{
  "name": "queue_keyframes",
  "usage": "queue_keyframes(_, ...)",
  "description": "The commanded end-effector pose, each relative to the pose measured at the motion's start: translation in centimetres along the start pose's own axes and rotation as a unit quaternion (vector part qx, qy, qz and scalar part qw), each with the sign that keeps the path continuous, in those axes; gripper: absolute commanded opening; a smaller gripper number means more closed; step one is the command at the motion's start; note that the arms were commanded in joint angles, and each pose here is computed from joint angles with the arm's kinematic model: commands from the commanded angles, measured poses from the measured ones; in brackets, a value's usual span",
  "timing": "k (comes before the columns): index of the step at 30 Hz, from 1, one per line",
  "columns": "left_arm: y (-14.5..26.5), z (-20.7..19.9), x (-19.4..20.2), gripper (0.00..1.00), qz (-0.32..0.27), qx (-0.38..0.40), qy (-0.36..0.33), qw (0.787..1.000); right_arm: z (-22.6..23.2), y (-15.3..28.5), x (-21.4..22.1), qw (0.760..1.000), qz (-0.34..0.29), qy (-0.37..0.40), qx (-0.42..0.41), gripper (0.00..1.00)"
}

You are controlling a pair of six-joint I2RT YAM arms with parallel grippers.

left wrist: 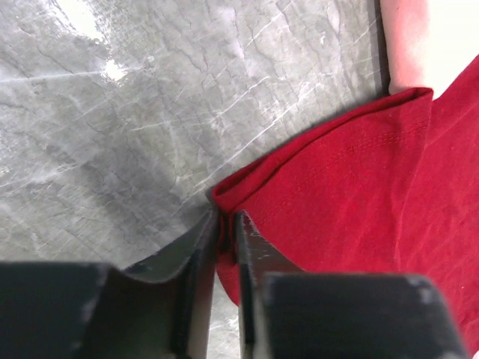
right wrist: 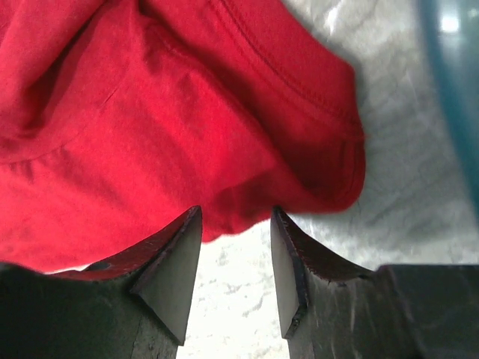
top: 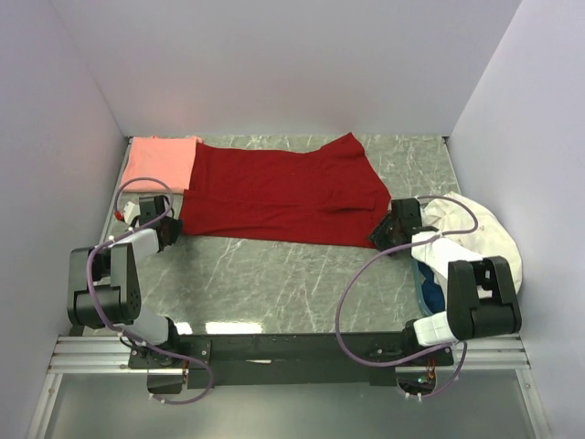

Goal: Fold and stack the t-shirts
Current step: Fold the tshirt

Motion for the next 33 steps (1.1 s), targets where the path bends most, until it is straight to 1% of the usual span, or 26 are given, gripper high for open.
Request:
queue_keyframes(1,-0.1,-0.5,-0.9,0.20,-0.014,0.003,-0.004,1.000,-0.3,-1.0,-1.0,0.999,-0.020,0.000,0.033,0.49)
queue_keyframes(2,-0.1,-0.5,-1.0,0.14,-0.014,0.002,-0.005,1.000,-0.1,-1.2,-1.1,0.999,-0.019,0.003,0.035,0.47)
queue_keyframes(5,0.3,-0.7,-1.5,0.04,-0.022,0.002,-0.003,1.000,0.1,-1.1,-1.4,0.999,-0.026,0.005,0.035,0.41)
queue_keyframes(6,0.4,-0.9,-1.6,0.01,-0.025,0.004,-0.002,1.000,0.0,-1.1,-1.4,0.999,-0.026,0.006,0.036,0.30)
queue_keyframes(8,0.8,-0.5,-1.6,0.01,-0.022,-0.009,-0.002,1.000,0.3,-0.7,-1.7,0.999,-0.029,0.010,0.030,0.12)
queue_keyframes(9,1.0,-0.5,-1.8,0.01,-0.024,-0.010,-0.001,1.000,0.3,-0.4,-1.6,0.999,-0.027,0.012,0.031,0.00)
queue_keyframes(15,2.9,0.9,-2.4,0.01,-0.041,-0.055,0.003,0.998,0.3,2.2,-1.4,0.999,-0.031,0.020,0.010,0.00)
queue_keyframes(16,3.5,1.1,-2.7,0.01,-0.046,-0.055,0.007,0.997,0.5,3.2,-1.5,0.999,-0.039,0.022,-0.003,0.00)
queue_keyframes(17,3.7,1.7,-2.4,0.01,-0.041,-0.066,0.007,0.997,0.0,3.5,-1.2,0.999,-0.037,0.023,0.001,0.00)
queue_keyframes(19,4.6,2.1,-2.6,0.01,-0.050,-0.071,0.011,0.996,-0.1,4.8,-1.1,0.999,-0.047,0.024,-0.015,0.00)
queue_keyframes(20,4.9,2.8,-2.3,0.01,-0.043,-0.082,0.009,0.996,-0.8,5.0,-0.6,0.999,-0.037,0.023,-0.009,0.00)
queue_keyframes(22,5.8,3.4,-2.6,0.01,-0.052,-0.087,0.016,0.995,-1.1,6.1,-0.4,0.999,-0.045,0.023,-0.022,0.00)
queue_keyframes(23,6.1,3.9,-2.3,0.01,-0.051,-0.092,0.015,0.994,-1.9,6.3,0.4,0.999,-0.030,0.023,-0.020,0.00)
queue_keyframes(25,7.0,4.5,-2.3,0.01,-0.057,-0.091,0.021,0.994,-1.9,7.4,0.9,0.998,-0.028,0.020,-0.045,0.00)
queue_keyframes(29,8.3,6.5,-1.2,0.01,-0.058,-0.107,0.029,0.992,-3.6,8.9,2.6,0.999,-0.010,0.012,-0.051,0.00)
queue_keyframes(33,9.7,8.1,-0.5,0.01,-0.070,-0.113,0.042,0.990,-4.3,10.8,3.7,0.997,-0.004,0.006,-0.079,0.00)
Point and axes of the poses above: each gripper's point midway between its finger pads, its own y axis back along the fingers, its own z axis along the line the jaws close on, x = y × z, the point moved 5 cm from there along y, back along the fingers, and after that the axes turned 13 degrees about -y, right-handed, at the moved point
